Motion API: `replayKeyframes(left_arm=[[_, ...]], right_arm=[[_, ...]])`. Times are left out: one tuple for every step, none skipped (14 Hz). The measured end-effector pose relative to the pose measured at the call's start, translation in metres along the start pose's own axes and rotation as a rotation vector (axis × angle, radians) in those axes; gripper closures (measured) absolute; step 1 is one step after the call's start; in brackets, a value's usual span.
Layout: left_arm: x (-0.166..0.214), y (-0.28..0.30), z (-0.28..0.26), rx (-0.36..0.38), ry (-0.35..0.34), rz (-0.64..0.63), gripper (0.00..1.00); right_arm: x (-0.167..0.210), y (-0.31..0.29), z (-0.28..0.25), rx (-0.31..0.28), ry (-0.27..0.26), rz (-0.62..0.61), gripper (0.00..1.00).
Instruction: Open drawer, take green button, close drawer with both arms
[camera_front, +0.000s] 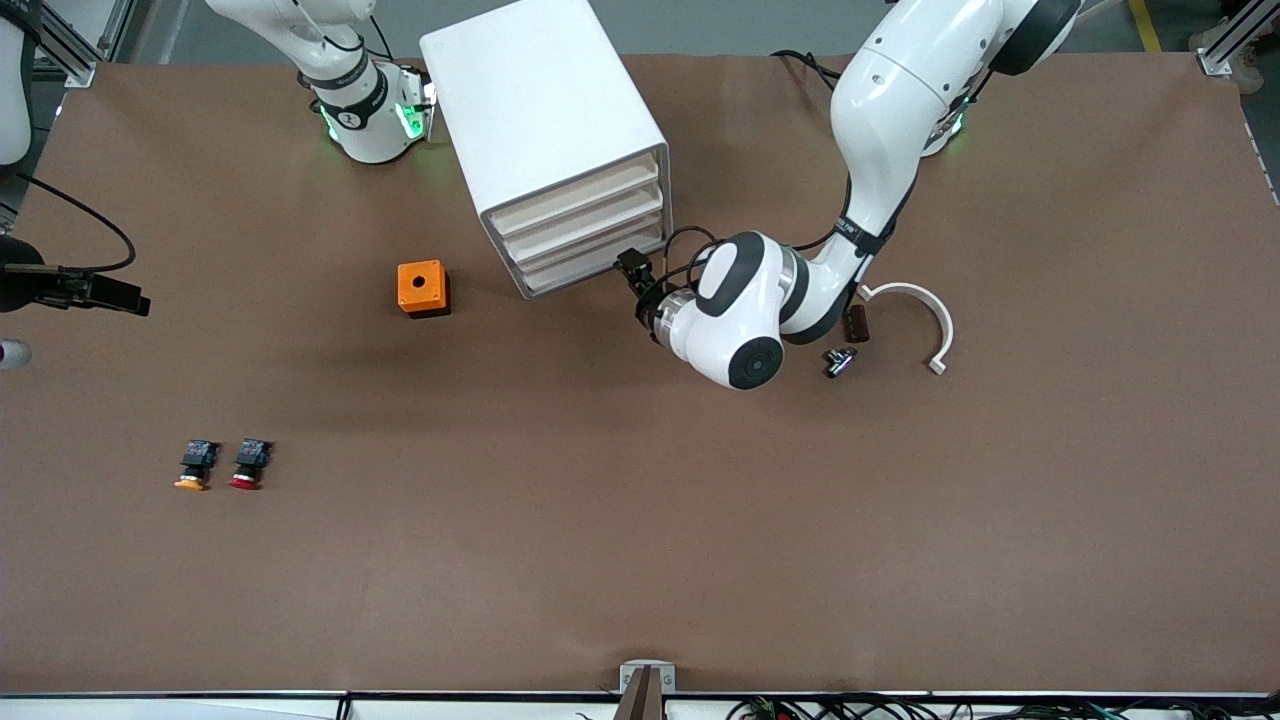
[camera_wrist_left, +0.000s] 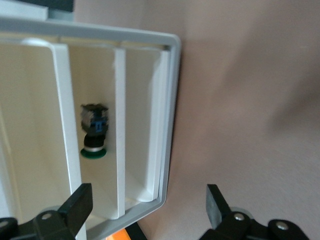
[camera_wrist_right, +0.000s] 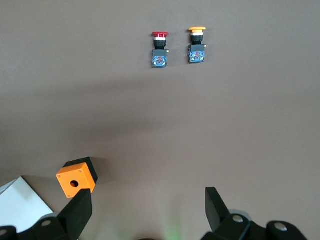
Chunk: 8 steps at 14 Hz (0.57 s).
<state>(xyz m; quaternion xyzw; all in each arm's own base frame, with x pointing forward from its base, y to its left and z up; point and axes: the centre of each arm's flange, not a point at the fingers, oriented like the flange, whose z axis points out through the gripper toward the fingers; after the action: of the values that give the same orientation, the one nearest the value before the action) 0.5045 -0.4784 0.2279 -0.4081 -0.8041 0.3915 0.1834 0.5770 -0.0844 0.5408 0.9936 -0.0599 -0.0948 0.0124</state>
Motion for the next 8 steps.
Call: replayKeyframes(left_arm=[[0.0, 0.005, 0.005, 0.03, -0.012, -0.029, 0.0], [0.0, 0.008, 0.011, 0.049, -0.016, -0.042, 0.0], [0.0, 0.008, 0.017, 0.058, -0.012, -0.045, 0.03], [-0.002, 0.002, 0.028, 0.068, -0.002, -0.046, 0.03], [-0.003, -0.002, 0.034, 0.086, -0.003, -0.052, 0.03], [-0.003, -0.003, 0.039, 0.102, 0.0, -0.059, 0.03], [-0.002, -0.004, 0.046, 0.115, 0.012, -0.066, 0.03], [-0.001, -0.003, 0.053, 0.125, 0.026, -0.071, 0.03]], right_arm=[[0.0, -0.003, 0.0, 0.001, 0.0, 0.022, 0.0], [0.0, -0.008, 0.0, 0.008, -0.001, 0.048, 0.0], [0.0, -0.013, 0.0, 0.024, -0.003, 0.077, 0.0], [0.0, -0.018, 0.0, 0.049, -0.008, 0.123, 0.0], [-0.001, -0.02, 0.0, 0.061, -0.013, 0.164, 0.0], [-0.001, -0.021, 0.0, 0.064, -0.015, 0.189, 0.0], [-0.001, -0.024, 0.0, 0.066, -0.016, 0.212, 0.0], [-0.001, -0.031, 0.0, 0.065, -0.018, 0.236, 0.0]])
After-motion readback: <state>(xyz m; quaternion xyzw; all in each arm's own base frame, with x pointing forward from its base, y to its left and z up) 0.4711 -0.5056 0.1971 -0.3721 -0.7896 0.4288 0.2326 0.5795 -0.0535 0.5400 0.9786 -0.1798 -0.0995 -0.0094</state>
